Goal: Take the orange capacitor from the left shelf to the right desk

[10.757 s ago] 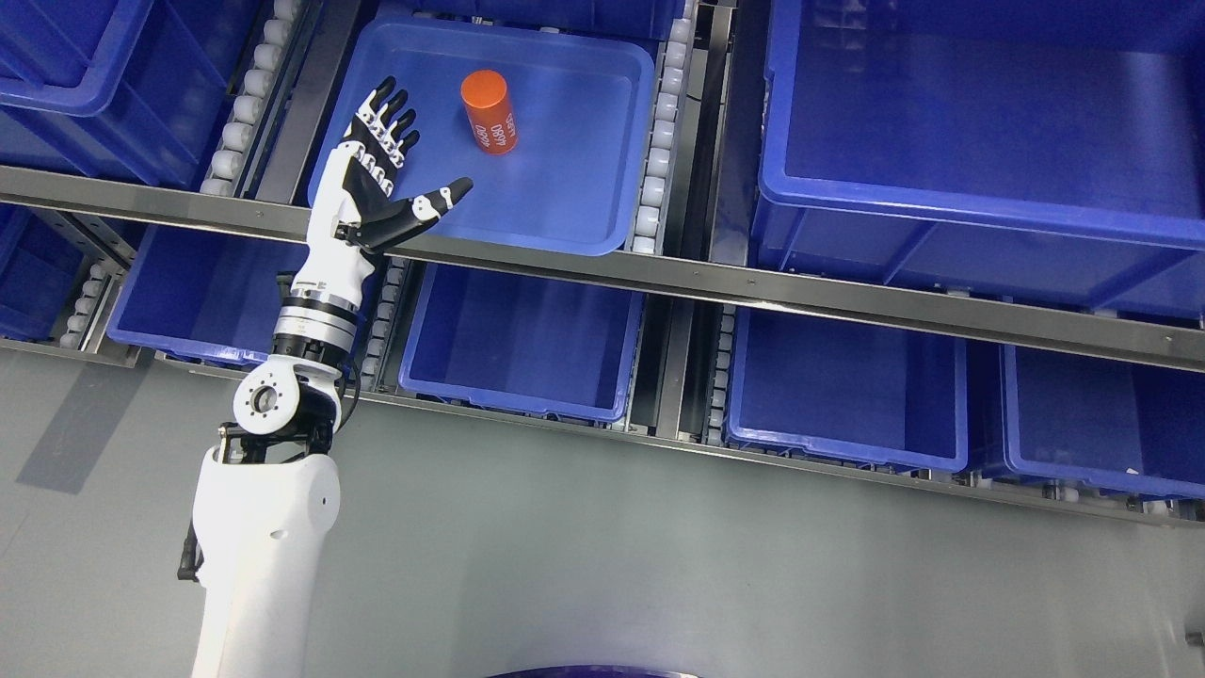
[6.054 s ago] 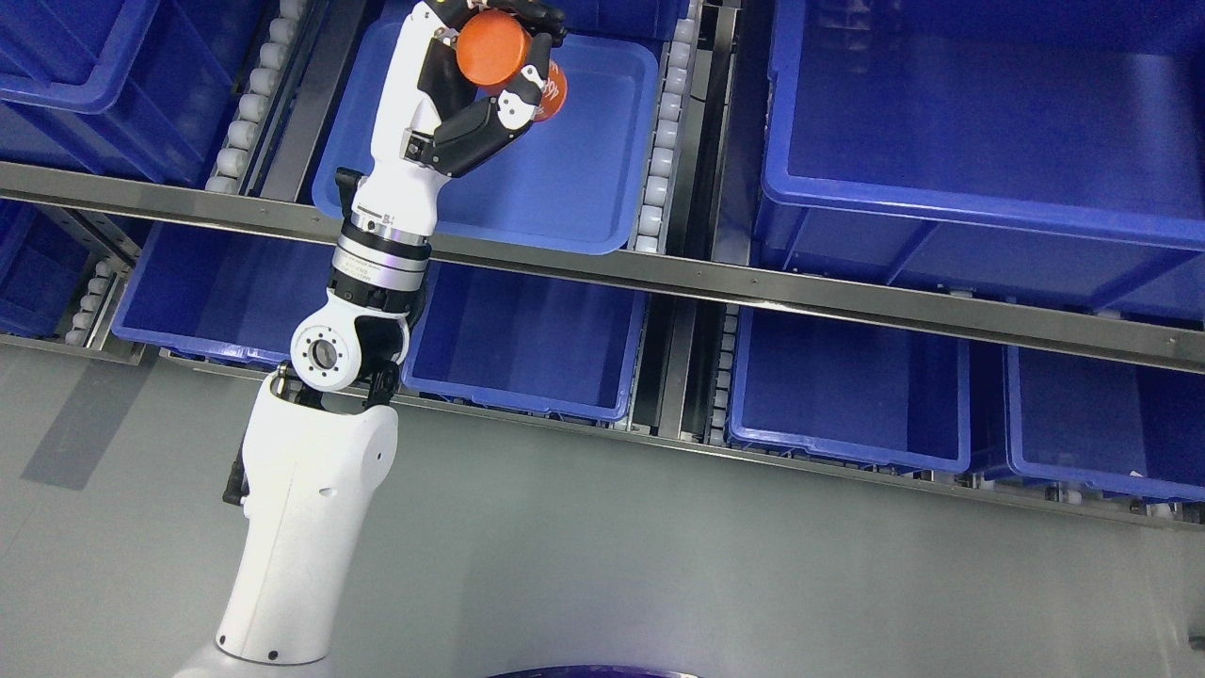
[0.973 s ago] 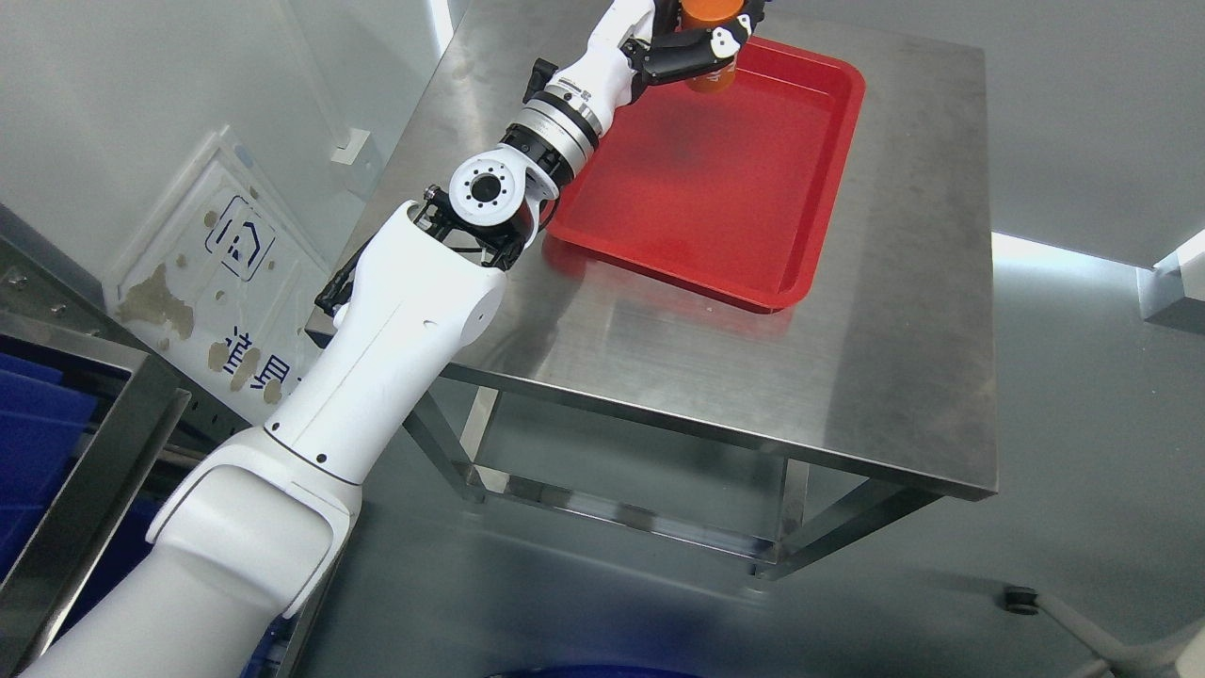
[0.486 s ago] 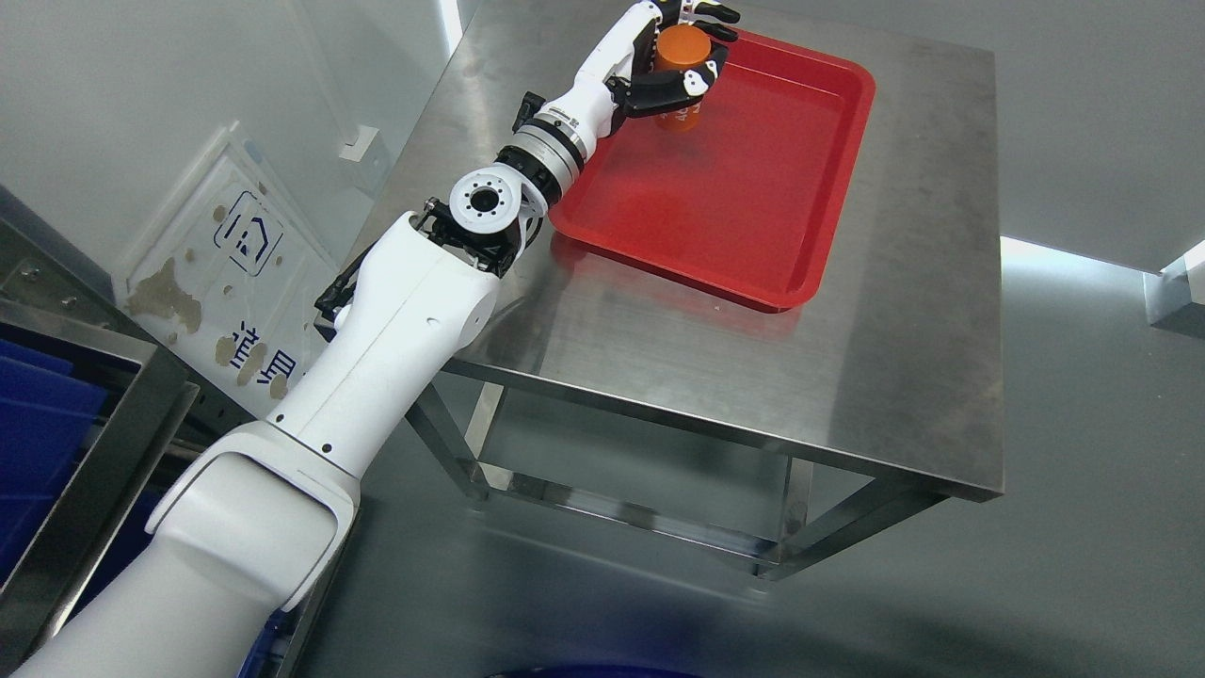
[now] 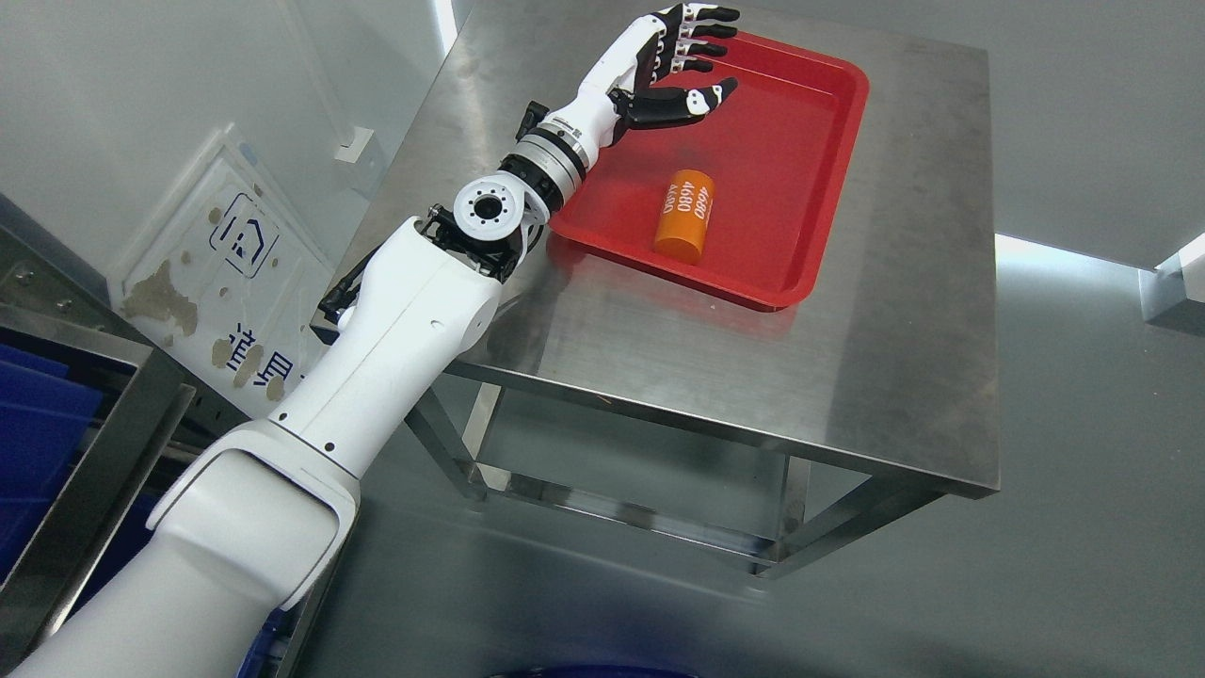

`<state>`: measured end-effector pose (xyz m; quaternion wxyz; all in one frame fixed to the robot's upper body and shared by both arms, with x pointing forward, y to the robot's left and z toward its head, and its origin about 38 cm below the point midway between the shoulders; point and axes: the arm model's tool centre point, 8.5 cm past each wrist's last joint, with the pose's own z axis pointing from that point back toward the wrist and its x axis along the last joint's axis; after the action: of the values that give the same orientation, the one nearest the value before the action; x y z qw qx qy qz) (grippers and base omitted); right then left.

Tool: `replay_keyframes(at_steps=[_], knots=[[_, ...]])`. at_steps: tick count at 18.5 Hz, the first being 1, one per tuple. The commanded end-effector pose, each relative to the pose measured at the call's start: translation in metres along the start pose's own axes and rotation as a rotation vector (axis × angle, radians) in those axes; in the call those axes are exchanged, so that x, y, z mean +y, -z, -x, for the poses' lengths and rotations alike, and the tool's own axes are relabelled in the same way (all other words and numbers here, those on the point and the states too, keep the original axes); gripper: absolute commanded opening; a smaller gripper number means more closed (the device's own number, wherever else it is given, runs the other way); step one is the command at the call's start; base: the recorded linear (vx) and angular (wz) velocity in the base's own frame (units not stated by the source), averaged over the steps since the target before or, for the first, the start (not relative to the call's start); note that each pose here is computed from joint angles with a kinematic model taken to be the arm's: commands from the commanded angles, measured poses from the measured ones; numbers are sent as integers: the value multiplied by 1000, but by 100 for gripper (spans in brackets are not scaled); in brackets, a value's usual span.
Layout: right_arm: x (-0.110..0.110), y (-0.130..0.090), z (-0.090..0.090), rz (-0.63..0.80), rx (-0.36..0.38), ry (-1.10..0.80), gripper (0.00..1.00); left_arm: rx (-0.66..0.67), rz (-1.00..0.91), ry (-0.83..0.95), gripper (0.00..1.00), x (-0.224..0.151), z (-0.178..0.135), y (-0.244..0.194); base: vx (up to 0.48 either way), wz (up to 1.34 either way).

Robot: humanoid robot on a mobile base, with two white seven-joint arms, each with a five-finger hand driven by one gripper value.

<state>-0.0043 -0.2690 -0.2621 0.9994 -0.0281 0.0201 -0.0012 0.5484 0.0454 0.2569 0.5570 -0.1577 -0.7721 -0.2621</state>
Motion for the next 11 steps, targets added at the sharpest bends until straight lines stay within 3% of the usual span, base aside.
replay_keyframes(at_steps=[1,6,9,11], knots=[[-11,0,14,18,10,13,100,-104,-106,-23,91,46,-40,2,-13,0],[-11,0,14,18,10,11,100,-190,-289,-132,95,100,-51,-28,0,0],[-11,0,14,18,10,11,100,-261,-273,-76,98,85,-65,-51,0,0],[-11,0,14,18,10,13,100,-242,-256,-74,98,70,-56,-71,0,0]])
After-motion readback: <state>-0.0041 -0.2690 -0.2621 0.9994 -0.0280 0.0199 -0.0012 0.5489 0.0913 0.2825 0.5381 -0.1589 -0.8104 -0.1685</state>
